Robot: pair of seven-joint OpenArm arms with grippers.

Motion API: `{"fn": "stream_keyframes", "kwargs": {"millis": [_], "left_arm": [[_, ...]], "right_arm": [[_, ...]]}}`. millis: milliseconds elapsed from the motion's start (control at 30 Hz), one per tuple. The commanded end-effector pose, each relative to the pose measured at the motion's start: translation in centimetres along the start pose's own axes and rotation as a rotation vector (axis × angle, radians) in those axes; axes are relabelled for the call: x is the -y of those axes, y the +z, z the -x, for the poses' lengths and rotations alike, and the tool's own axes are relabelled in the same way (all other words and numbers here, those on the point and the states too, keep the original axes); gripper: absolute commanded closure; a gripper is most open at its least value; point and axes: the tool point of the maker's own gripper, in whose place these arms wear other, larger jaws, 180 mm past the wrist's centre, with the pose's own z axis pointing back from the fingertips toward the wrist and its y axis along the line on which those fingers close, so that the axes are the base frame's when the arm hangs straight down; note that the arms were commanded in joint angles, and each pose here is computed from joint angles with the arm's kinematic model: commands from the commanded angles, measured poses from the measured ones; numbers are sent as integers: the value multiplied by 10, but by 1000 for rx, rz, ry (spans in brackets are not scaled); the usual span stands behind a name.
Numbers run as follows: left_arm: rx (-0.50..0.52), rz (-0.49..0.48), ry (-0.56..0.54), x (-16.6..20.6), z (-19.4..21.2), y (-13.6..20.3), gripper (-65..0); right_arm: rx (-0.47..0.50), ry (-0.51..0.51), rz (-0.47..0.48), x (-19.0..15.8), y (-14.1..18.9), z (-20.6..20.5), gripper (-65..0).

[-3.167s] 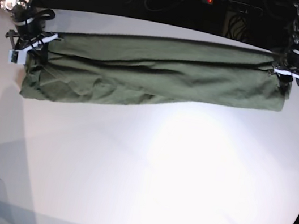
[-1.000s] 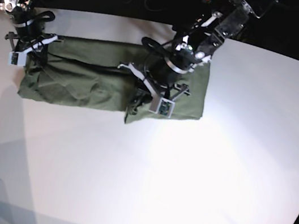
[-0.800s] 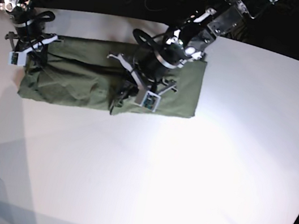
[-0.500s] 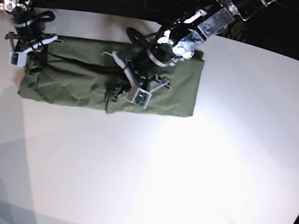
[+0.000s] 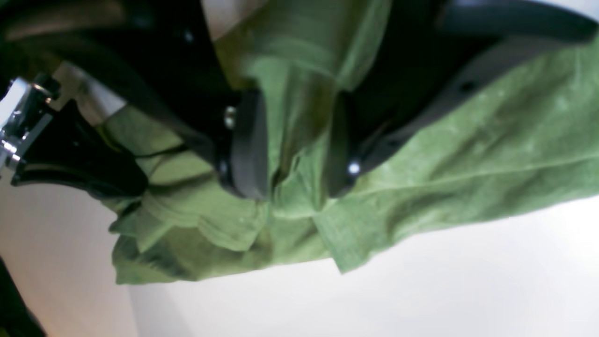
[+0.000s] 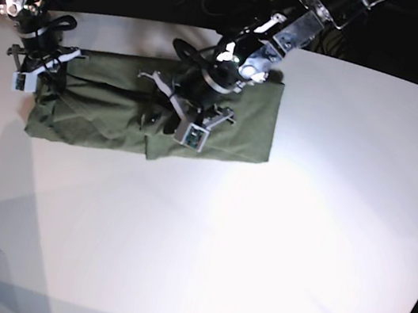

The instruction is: Layout the t-shirt on the table in an organized manner, then fold the t-shirt properly

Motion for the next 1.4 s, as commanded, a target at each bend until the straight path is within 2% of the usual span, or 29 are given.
{"fn": "stream_keyframes", "kwargs": {"millis": [0, 100, 200, 267, 333, 400, 500, 700, 833, 933, 1000, 1167, 1367], "left_arm": [[56, 28, -1, 11, -18, -1, -227], [74, 35, 4, 12, -24, 1, -229], [141, 45, -3, 11, -50, 12, -229], [187, 6, -9, -10, -68, 22, -228], [194, -58, -9, -39, -71, 31, -226], [186, -128, -11, -70, -67, 40, -226], [129, -236, -7, -117, -41, 55, -226], [67, -371, 25, -169, -13, 72, -226], [20, -403, 35, -182, 6, 72, -226], [26, -398, 45, -179, 3, 64, -226], [22, -402, 46, -181, 4, 63, -226], [33, -396, 44, -178, 0, 63, -226], [28, -401, 42, -181, 1, 64, -226]], "right_arm": [[-4, 15, 2, 3, 2, -1, 0], [-1, 15, 2, 3, 1, -3, 0], [0, 17, 2, 3, 2, -3, 0], [5, 19, 2, 3, 2, -5, 0], [6, 22, 2, 3, 2, -6, 0], [7, 22, 6, 5, 3, -7, -48], [16, 41, 13, 9, 6, -12, -159], [111, 119, 14, -2, 25, -49, -336], [165, 144, 16, -9, 31, -70, -417], [170, 123, 37, 1, 26, -73, -448], [147, 86, 48, 9, 15, -67, -459], [19, -7, 89, 42, -11, -50, -470], [5, -31, 110, 58, -15, -47, -469]]}}
